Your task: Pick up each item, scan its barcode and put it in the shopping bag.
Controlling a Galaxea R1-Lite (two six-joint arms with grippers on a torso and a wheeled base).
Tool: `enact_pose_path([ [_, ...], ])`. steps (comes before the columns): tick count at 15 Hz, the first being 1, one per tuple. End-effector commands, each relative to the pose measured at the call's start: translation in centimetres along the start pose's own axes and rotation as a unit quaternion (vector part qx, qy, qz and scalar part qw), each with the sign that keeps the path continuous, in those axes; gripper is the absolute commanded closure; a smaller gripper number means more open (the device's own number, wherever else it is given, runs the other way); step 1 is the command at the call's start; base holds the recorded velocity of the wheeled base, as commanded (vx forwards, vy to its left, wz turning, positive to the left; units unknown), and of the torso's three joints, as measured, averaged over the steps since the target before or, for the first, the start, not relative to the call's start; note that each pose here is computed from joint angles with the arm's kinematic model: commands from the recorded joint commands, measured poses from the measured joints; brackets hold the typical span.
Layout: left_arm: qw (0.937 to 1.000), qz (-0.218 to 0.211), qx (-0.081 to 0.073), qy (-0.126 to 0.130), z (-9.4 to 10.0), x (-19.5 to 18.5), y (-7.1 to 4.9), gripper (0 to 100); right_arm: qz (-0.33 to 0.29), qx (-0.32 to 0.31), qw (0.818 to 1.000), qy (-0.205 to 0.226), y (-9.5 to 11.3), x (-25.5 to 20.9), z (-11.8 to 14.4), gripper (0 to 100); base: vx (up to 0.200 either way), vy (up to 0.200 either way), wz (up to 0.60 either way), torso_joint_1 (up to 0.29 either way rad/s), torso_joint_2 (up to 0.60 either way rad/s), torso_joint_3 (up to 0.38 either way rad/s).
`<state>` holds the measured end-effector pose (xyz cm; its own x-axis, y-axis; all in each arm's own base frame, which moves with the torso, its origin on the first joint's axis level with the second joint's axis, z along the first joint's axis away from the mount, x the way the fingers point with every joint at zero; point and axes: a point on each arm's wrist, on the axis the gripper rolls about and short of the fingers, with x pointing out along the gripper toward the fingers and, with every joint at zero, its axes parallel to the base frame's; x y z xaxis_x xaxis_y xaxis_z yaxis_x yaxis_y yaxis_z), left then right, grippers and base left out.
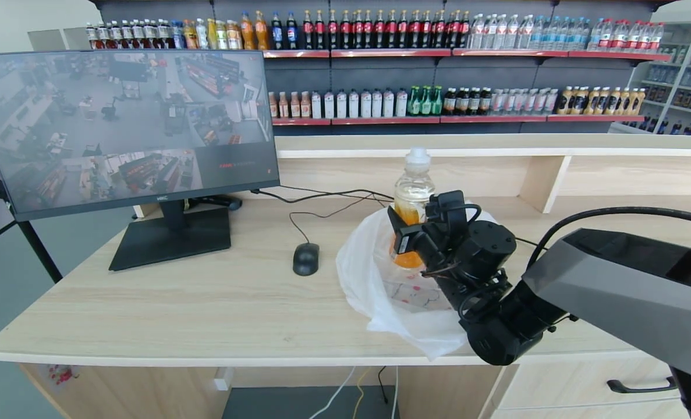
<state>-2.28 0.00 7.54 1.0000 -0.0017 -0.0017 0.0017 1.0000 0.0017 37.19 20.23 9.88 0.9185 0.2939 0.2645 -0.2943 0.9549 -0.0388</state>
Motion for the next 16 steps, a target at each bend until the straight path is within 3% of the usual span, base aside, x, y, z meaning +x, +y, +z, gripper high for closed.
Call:
enact_pose_path([
  [1, 1.0000, 0.000, 0.000, 0.000, 0.0, 0.0, 0.0, 0, 0.000, -0.001, 1.000, 0.004, 0.0, -0.2, -0.1, 100, 0.000, 0.000, 0.00, 0.000, 0.00, 0.000],
  [16, 1.0000, 0.000, 0.000, 0.000, 0.0, 0.0, 0.0, 0, 0.009, -0.007, 0.999, 0.036, 0.6, -0.8, -2.3, 100, 0.000, 0.000, 0.00, 0.000, 0.00, 0.000],
])
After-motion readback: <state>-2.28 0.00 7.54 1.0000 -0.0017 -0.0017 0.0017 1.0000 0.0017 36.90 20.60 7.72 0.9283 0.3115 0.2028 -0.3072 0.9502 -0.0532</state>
